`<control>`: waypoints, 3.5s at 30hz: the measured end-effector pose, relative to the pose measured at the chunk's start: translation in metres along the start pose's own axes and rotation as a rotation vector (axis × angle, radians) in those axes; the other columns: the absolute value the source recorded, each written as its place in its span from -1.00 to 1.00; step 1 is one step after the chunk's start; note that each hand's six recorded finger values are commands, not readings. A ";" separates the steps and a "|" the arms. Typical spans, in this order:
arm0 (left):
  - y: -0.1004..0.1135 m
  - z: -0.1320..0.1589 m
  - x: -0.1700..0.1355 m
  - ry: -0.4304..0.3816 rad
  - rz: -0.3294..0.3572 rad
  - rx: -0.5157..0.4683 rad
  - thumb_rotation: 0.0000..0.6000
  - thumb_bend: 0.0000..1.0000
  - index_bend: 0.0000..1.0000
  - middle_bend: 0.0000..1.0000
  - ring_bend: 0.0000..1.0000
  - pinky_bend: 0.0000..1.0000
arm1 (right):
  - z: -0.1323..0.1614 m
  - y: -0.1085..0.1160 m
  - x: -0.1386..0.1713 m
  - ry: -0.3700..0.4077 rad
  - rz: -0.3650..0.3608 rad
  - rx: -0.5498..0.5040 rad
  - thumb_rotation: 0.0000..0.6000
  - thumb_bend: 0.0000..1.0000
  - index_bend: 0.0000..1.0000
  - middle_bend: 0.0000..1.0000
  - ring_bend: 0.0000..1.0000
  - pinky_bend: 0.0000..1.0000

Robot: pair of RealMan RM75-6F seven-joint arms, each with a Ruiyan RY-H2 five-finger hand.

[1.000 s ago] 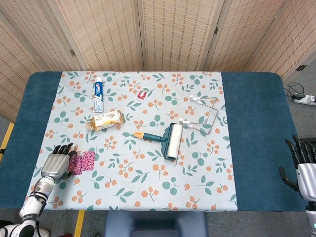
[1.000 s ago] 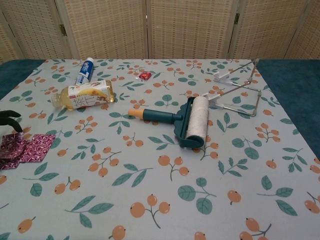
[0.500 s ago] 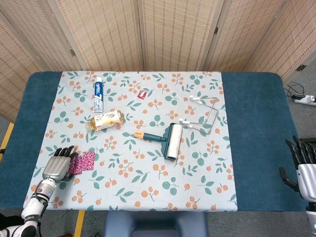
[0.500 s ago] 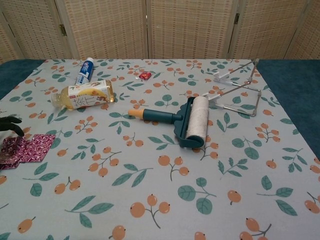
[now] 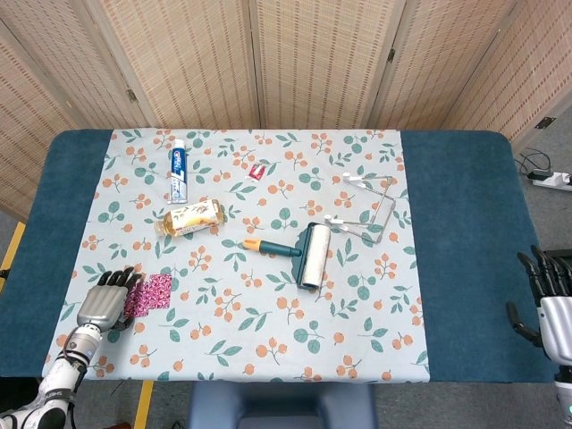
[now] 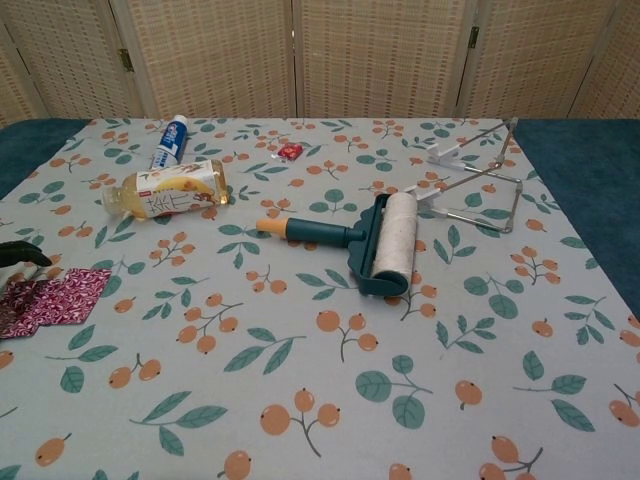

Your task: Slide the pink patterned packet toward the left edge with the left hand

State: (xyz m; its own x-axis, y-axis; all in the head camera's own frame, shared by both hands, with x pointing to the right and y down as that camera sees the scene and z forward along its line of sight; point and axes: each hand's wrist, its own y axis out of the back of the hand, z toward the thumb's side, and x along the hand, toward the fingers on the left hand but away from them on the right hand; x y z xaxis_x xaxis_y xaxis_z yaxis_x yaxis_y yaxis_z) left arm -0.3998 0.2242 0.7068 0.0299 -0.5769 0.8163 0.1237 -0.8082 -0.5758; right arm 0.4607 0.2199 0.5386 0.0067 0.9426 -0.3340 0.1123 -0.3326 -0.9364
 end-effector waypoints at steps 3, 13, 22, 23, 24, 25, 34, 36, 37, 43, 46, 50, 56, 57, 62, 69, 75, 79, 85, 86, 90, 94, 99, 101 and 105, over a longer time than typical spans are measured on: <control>-0.001 0.000 0.000 0.002 -0.008 0.003 1.00 -0.31 -0.83 -1.00 -1.00 -1.00 | 0.000 0.000 0.000 -0.001 0.000 -0.001 1.00 -0.10 -1.00 -1.00 -0.97 -1.00; 0.011 0.007 -0.006 -0.022 -0.004 -0.031 1.00 -0.31 -0.96 -1.00 -1.00 -1.00 | 0.001 0.001 0.000 0.001 -0.002 0.001 1.00 -0.10 -1.00 -1.00 -0.97 -1.00; 0.025 0.036 0.008 -0.097 0.011 0.024 1.00 -0.31 -0.95 -1.00 -1.00 -1.00 | -0.002 0.000 0.000 -0.006 0.001 -0.002 1.00 -0.10 -1.00 -1.00 -0.97 -1.00; 0.025 0.040 0.011 -0.100 0.005 0.035 1.00 -0.31 -0.96 -1.00 -1.00 -1.00 | -0.003 0.000 0.000 -0.009 0.001 -0.001 1.00 -0.10 -1.00 -1.00 -0.97 -1.00; 0.025 0.042 0.013 -0.102 0.002 0.042 1.00 -0.31 -0.96 -1.00 -1.00 -1.00 | -0.004 0.001 0.001 -0.011 0.000 -0.001 1.00 -0.10 -1.00 -1.00 -0.97 -1.00; 0.025 0.044 0.015 -0.103 -0.002 0.048 1.00 -0.31 -0.96 -1.00 -1.00 -1.00 | -0.005 0.001 0.002 -0.015 -0.001 0.000 1.00 -0.10 -1.00 -1.00 -0.97 -1.00; 0.018 0.054 0.024 -0.103 -0.030 0.089 1.00 -0.32 -0.98 -1.00 -1.00 -1.00 | -0.008 0.001 0.003 -0.023 -0.001 -0.002 1.00 -0.10 -1.00 -1.00 -0.97 -1.00; 0.017 0.053 0.024 -0.098 -0.031 0.090 1.00 -0.32 -0.98 -1.00 -1.00 -1.00 | -0.008 0.000 0.002 -0.021 0.001 -0.002 1.00 -0.10 -1.00 -1.00 -0.97 -1.00; 0.016 0.052 0.024 -0.096 -0.032 0.091 1.00 -0.32 -0.98 -1.00 -1.00 -1.00 | -0.007 0.000 0.002 -0.019 0.002 -0.002 1.00 -0.10 -1.00 -1.00 -0.97 -1.00; 0.013 0.049 0.025 -0.081 -0.045 0.083 1.00 -0.32 -0.99 -1.00 -1.00 -1.00 | -0.006 0.001 0.002 -0.018 -0.001 -0.001 1.00 -0.10 -1.00 -1.00 -0.97 -1.00; 0.013 0.048 0.026 -0.076 -0.044 0.083 1.00 -0.32 -0.97 -1.00 -1.00 -1.00 | -0.006 0.001 0.002 -0.018 -0.001 -0.001 1.00 -0.10 -1.00 -1.00 -0.97 -1.00; 0.013 0.048 0.027 -0.068 -0.041 0.084 1.00 -0.32 -0.94 -1.00 -1.00 -1.00 | -0.007 0.001 0.002 -0.019 -0.002 -0.002 1.00 -0.10 -1.00 -1.00 -0.97 -1.00; 0.013 0.046 0.027 -0.057 -0.039 0.095 1.00 -0.32 -0.81 -1.00 -1.00 -1.00 | -0.007 0.000 0.002 -0.018 -0.001 -0.003 1.00 -0.10 -1.00 -1.00 -0.97 -1.00; 0.013 0.046 0.028 -0.056 -0.040 0.096 1.00 -0.32 -0.79 -1.00 -1.00 -1.00 | -0.008 0.000 0.002 -0.019 -0.001 -0.003 1.00 -0.10 -1.00 -1.00 -0.97 -1.00; 0.012 0.047 0.028 -0.051 -0.040 0.102 1.00 -0.32 -0.73 -1.00 -1.00 -1.00 | -0.008 0.000 0.002 -0.019 0.000 -0.004 1.00 -0.10 -1.00 -1.00 -0.97 -1.00; 0.013 0.048 0.028 -0.054 -0.036 0.097 1.00 -0.32 -0.64 -1.00 -1.00 -1.00 | -0.008 0.000 0.002 -0.019 -0.001 -0.004 1.00 -0.10 -1.00 -1.00 -0.97 -1.00; 0.019 0.054 0.025 -0.072 -0.013 0.084 1.00 -0.32 -0.62 -1.00 -1.00 -1.00 | -0.009 0.000 0.001 -0.020 0.000 -0.004 1.00 -0.10 -1.00 -1.00 -0.97 -1.00; 0.026 0.060 0.021 -0.088 0.015 0.064 1.00 -0.32 -0.63 -1.00 -1.00 -1.00 | -0.010 0.000 0.001 -0.022 0.000 -0.004 1.00 -0.10 -1.00 -1.00 -0.97 -1.00; 0.036 0.069 0.017 -0.114 0.039 0.038 1.00 -0.32 -0.64 -1.00 -1.00 -1.00 | -0.009 0.000 -0.002 -0.016 -0.003 -0.006 1.00 -0.10 -1.00 -1.00 -0.97 -1.00; 0.037 0.070 0.016 -0.114 0.043 0.032 1.00 -0.32 -0.64 -1.00 -1.00 -1.00 | -0.009 0.000 -0.002 -0.015 -0.003 -0.007 1.00 -0.10 -1.00 -1.00 -0.97 -1.00; 0.039 0.061 0.013 -0.091 0.049 0.028 1.00 -0.32 -0.65 -1.00 -1.00 -1.00 | -0.009 -0.001 -0.004 -0.013 0.000 -0.006 1.00 -0.10 -1.00 -1.00 -0.97 -1.00; 0.035 0.045 0.009 -0.046 0.040 0.024 1.00 -0.32 -0.65 -1.00 -1.00 -1.00 | -0.008 -0.002 -0.005 -0.010 0.002 -0.008 1.00 -0.10 -1.00 -1.00 -0.97 -1.00; 0.023 0.026 0.005 0.008 0.015 0.008 1.00 -0.32 -0.66 -1.00 -1.00 -1.00 | -0.008 -0.003 -0.005 -0.009 0.006 -0.010 1.00 -0.10 -1.00 -1.00 -0.97 -1.00; 0.019 0.019 0.004 0.024 0.007 0.011 1.00 -0.32 -0.66 -1.00 -1.00 -1.00 | -0.008 -0.002 -0.005 -0.009 0.005 -0.008 1.00 -0.10 -1.00 -1.00 -0.97 -1.00; 0.012 0.012 0.004 0.045 -0.003 0.008 1.00 -0.32 -0.66 -1.00 -1.00 -1.00 | -0.007 -0.001 -0.005 -0.007 0.002 -0.007 1.00 -0.10 -1.00 -1.00 -0.97 -1.00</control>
State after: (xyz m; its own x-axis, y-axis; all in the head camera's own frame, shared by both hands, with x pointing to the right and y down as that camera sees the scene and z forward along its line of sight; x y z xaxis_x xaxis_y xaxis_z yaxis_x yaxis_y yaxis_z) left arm -0.3859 0.2135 0.7036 -0.0146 -0.5791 0.8151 0.1321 -0.8092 -0.5725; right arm 0.4677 0.2159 0.5424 0.0005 0.9416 -0.3368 0.1189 -0.3344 -0.9349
